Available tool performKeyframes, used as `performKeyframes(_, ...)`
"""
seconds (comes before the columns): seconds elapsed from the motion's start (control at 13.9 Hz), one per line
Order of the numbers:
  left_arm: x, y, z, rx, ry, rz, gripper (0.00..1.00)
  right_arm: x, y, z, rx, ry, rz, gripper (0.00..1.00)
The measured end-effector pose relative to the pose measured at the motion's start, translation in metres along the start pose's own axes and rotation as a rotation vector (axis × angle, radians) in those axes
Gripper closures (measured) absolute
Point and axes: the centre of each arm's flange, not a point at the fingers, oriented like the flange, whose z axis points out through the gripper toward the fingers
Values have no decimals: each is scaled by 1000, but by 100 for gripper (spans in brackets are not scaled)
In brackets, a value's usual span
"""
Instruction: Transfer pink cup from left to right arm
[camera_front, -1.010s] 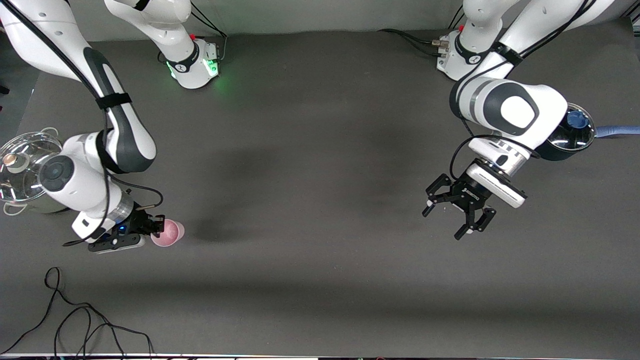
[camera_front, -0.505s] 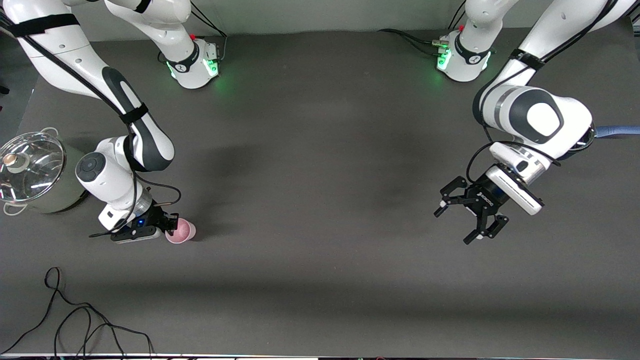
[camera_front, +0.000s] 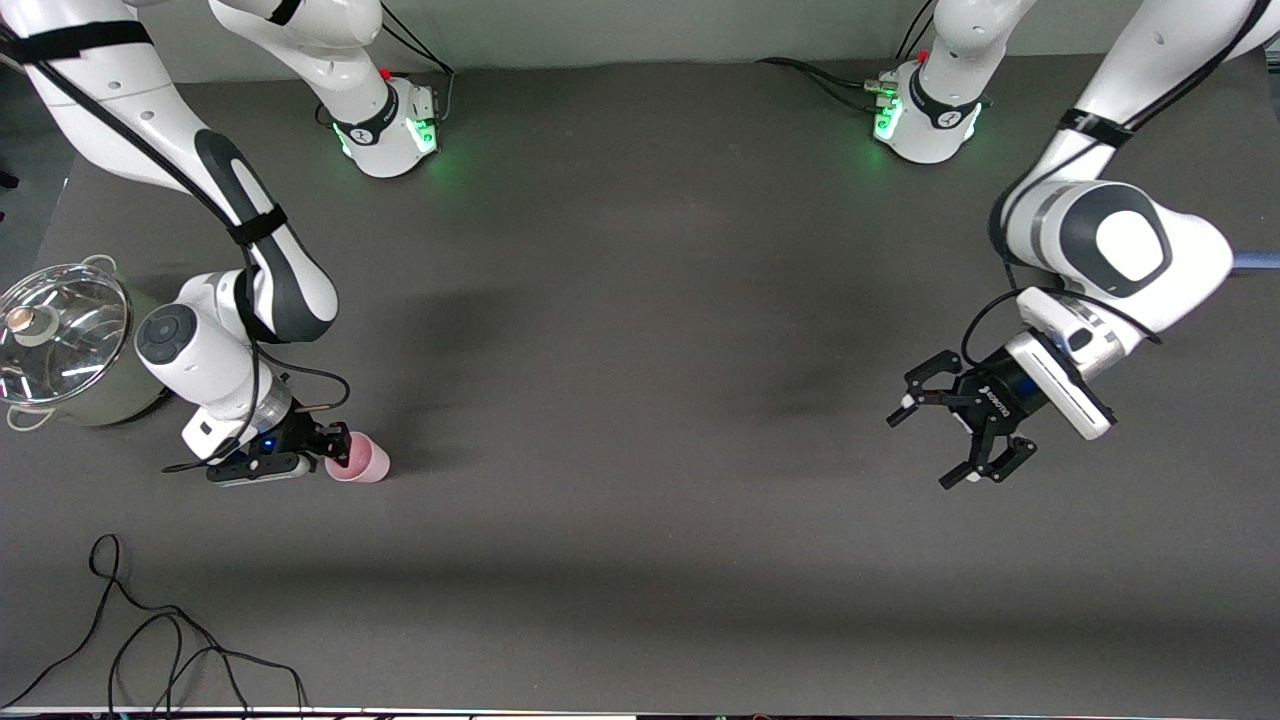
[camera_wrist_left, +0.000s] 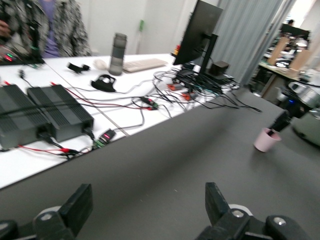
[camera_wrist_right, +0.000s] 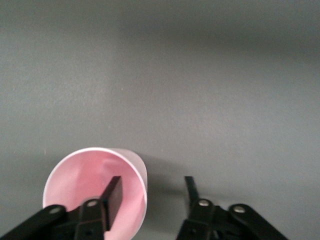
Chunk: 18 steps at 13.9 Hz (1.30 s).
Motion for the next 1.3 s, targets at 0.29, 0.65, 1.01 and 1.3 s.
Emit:
performKeyframes(0.29,11,-32,-31,-125,-100,-55,0,19,4,-100,-42,-104,0,0)
performKeyframes(0.65,39,-52,-73,-203,-312,-84,0,33,-3,-243,-46,-171,27,0)
performKeyframes(1.01,74,-60,-116,-110,-547,-197,0,34,15,-352,-26,-234,83,0)
performKeyframes(1.3,106,-45,-147,3,-727,-357,0,21,51,-384,-37,-244,154,0)
